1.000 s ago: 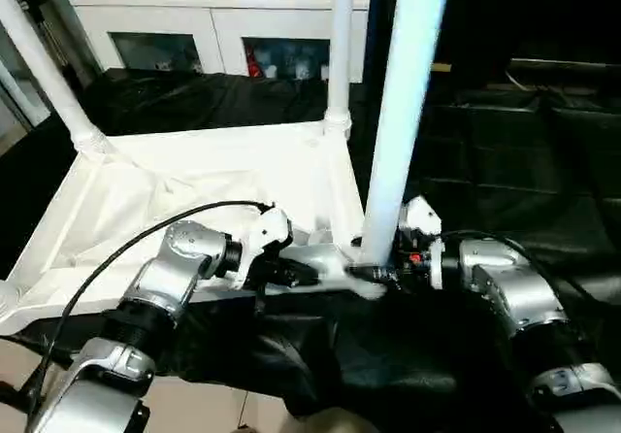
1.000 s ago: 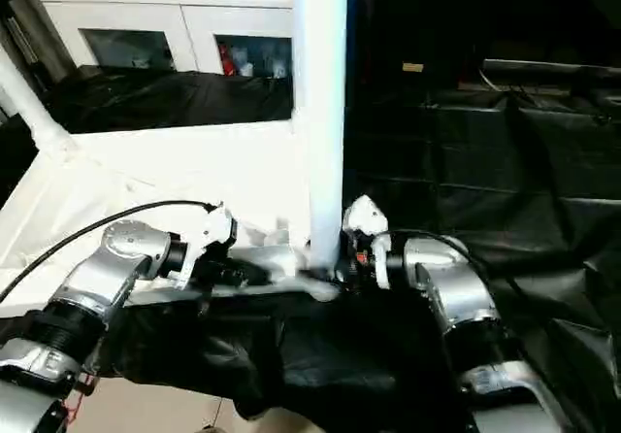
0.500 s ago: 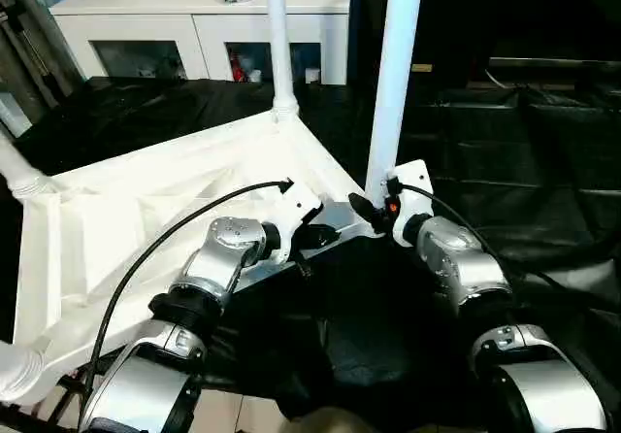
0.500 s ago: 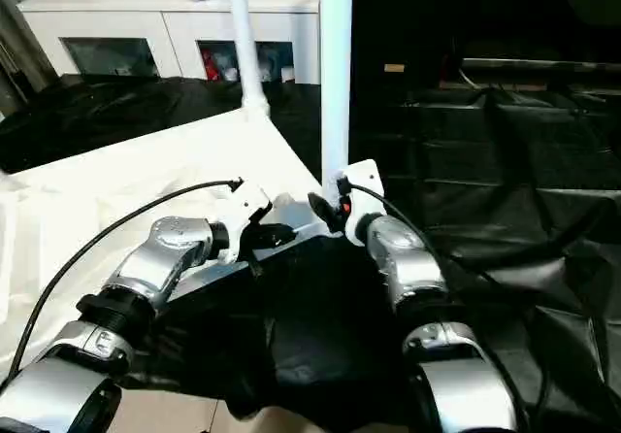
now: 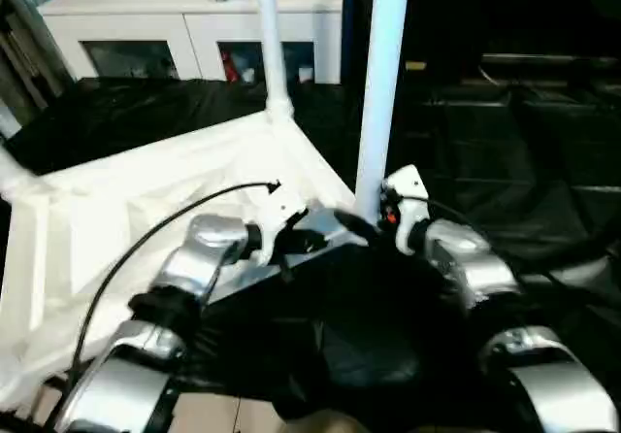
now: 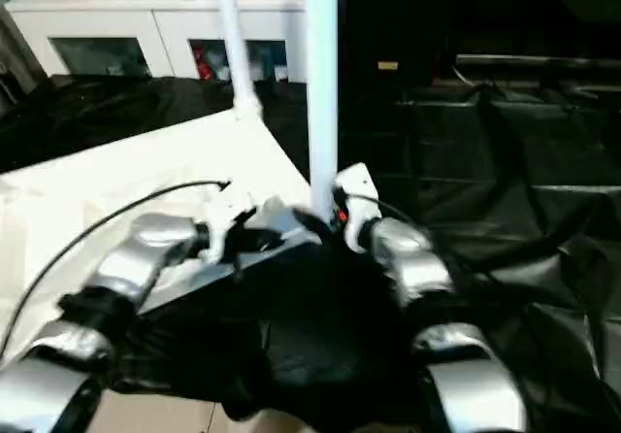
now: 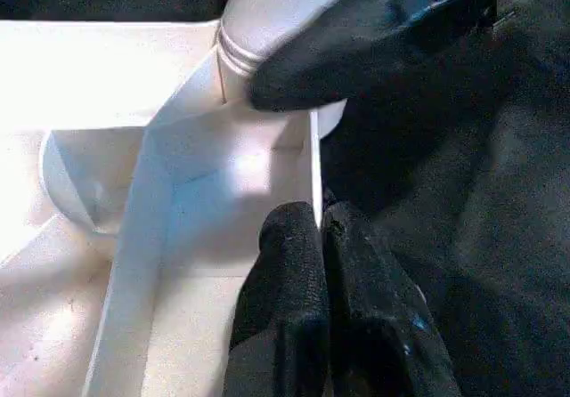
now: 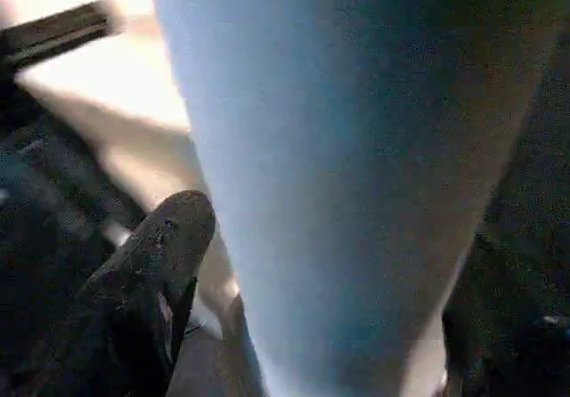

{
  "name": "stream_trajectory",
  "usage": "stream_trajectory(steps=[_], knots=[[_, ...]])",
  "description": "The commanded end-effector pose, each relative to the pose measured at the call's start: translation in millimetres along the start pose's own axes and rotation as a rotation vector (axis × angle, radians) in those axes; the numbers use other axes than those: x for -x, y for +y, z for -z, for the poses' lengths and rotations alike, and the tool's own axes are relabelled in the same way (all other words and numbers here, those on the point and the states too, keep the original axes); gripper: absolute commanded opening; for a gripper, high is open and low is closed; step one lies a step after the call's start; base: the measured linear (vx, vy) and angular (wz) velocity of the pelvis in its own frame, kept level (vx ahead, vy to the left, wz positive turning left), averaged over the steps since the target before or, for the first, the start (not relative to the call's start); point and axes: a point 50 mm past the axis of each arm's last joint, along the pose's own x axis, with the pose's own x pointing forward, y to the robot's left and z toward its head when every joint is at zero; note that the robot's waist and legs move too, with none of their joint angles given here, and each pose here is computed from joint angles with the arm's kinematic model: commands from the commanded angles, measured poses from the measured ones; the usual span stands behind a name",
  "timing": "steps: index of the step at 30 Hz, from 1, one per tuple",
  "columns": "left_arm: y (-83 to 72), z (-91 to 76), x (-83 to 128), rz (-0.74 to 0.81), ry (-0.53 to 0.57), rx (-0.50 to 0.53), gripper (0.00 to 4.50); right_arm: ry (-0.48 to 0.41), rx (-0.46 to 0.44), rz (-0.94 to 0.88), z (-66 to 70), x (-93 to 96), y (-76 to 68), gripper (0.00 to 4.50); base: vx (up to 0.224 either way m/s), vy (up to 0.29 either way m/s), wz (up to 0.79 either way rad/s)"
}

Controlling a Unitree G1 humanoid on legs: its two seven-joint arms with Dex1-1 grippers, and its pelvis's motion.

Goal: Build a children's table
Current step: Rotate leg to tighten

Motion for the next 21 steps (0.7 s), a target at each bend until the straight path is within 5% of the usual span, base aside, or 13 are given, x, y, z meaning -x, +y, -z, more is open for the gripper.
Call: stream_trajectory(steps=[1, 8, 21], knots=[[-9.0, -22.0, -4, 0.115, -0.078, -0.105, 0.0, 0.04, -0.003, -0.243, 7.1, -8.6, 24.3, 3.77, 0.0, 0.0, 0.0], [-10.1, -15.7, 8, 0.18, -0.046, -0.116, 0.0, 0.097, 0.023, -0.415, 9.3, 10.3, 28.6, 3.39, 0.0, 0.0, 0.0], [-14.2, -11.9, 13, 0.239, -0.029, -0.1, 0.0, 0.116, -0.008, -0.509, 11.3, 12.7, 39.7, 2.59, 0.0, 0.0, 0.0]])
